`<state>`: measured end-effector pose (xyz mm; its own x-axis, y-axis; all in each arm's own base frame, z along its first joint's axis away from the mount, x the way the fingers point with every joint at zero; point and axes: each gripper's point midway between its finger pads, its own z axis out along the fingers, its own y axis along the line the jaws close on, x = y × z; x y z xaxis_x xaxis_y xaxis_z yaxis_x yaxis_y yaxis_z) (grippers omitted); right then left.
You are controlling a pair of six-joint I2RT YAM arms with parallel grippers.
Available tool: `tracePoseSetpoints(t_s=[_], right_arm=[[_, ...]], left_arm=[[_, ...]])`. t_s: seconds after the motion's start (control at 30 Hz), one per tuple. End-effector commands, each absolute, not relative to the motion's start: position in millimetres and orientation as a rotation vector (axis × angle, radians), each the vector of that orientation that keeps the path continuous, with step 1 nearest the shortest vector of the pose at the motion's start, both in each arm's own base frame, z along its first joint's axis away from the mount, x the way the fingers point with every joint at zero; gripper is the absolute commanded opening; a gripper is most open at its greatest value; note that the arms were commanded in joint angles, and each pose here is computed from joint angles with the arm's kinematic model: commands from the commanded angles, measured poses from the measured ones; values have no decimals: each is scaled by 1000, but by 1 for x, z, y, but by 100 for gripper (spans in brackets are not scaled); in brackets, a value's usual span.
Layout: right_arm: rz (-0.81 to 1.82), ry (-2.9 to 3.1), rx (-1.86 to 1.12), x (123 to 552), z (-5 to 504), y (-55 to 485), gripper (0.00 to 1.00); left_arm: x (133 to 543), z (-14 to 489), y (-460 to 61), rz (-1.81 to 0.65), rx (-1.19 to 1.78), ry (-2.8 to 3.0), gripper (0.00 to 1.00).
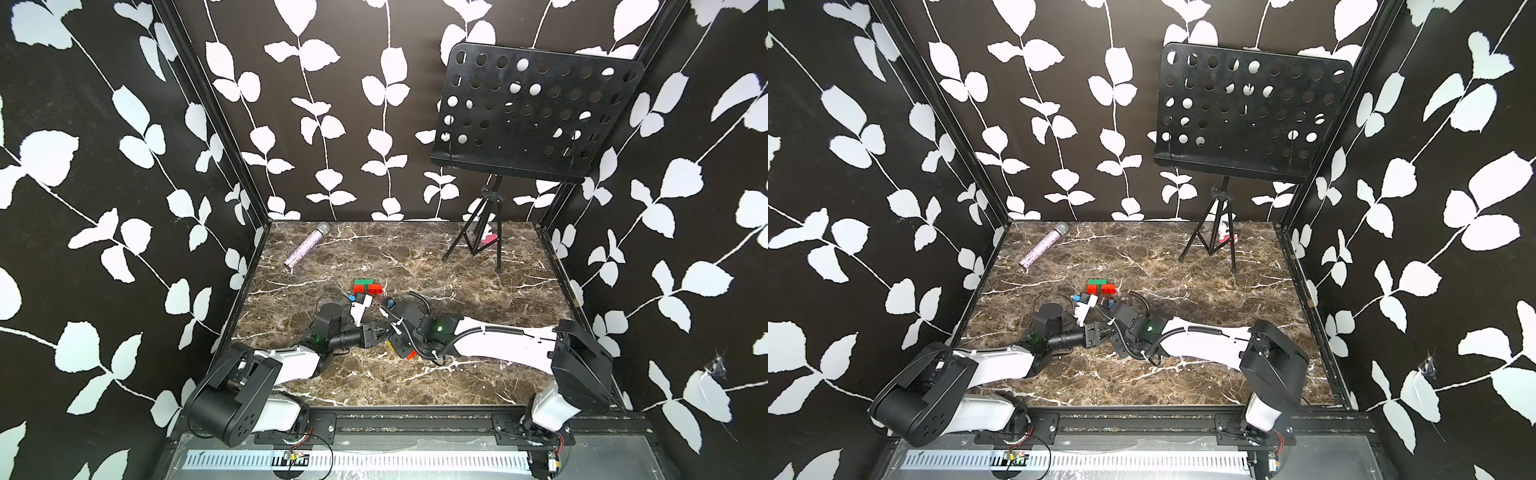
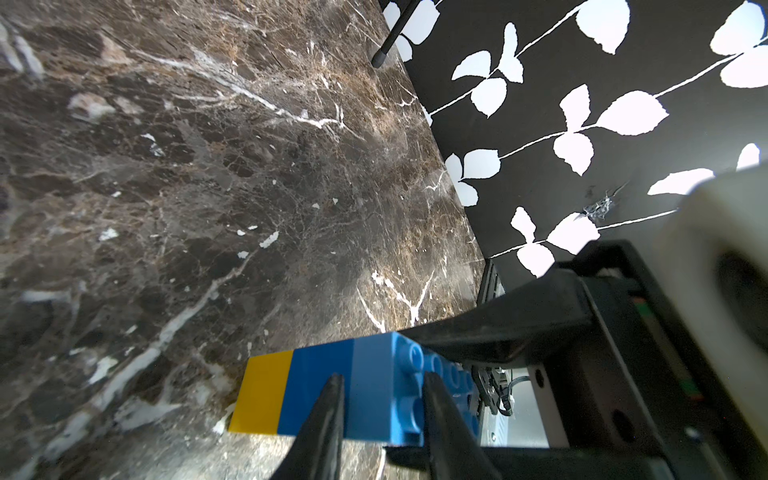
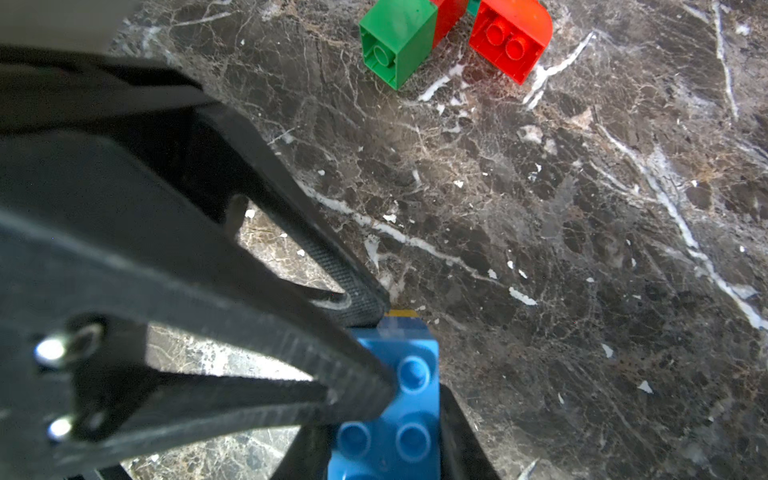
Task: Assemble the letter r with lego
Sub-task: Assemble the lego brick with the lego brick, then adjust the lego brick.
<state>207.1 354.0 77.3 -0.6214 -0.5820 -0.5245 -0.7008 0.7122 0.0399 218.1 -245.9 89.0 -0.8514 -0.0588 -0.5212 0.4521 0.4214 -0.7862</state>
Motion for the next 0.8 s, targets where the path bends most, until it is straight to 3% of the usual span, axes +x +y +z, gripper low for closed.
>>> tracePoseSetpoints(t_s=[0.0, 0.1, 0.23, 0.33, 0.53, 0.67, 0.77], right_arm=[[0, 2846, -1201, 144, -22, 268, 10], [9, 2824, -1188, 148, -16, 270, 9], [33, 2763, -1170, 163, 3, 280, 9], [83, 2736, -1130, 176, 17, 287, 9], [242, 2675, -1025, 209, 55, 293, 9], [404, 2649, -977, 230, 82, 295, 10], [578, 2612, -989, 240, 106, 298, 11]], left_arm=[[171, 4, -215, -1286, 133, 2627, 31], [174, 8, -215, -1286, 126, 2607, 35], [196, 40, -216, -1235, 130, 2484, 70], [220, 91, -213, -1136, 176, 2333, 83], [241, 206, -174, -820, 244, 2017, 89], [249, 230, -143, -557, 265, 1945, 86], [253, 240, -150, -523, 359, 1934, 83]])
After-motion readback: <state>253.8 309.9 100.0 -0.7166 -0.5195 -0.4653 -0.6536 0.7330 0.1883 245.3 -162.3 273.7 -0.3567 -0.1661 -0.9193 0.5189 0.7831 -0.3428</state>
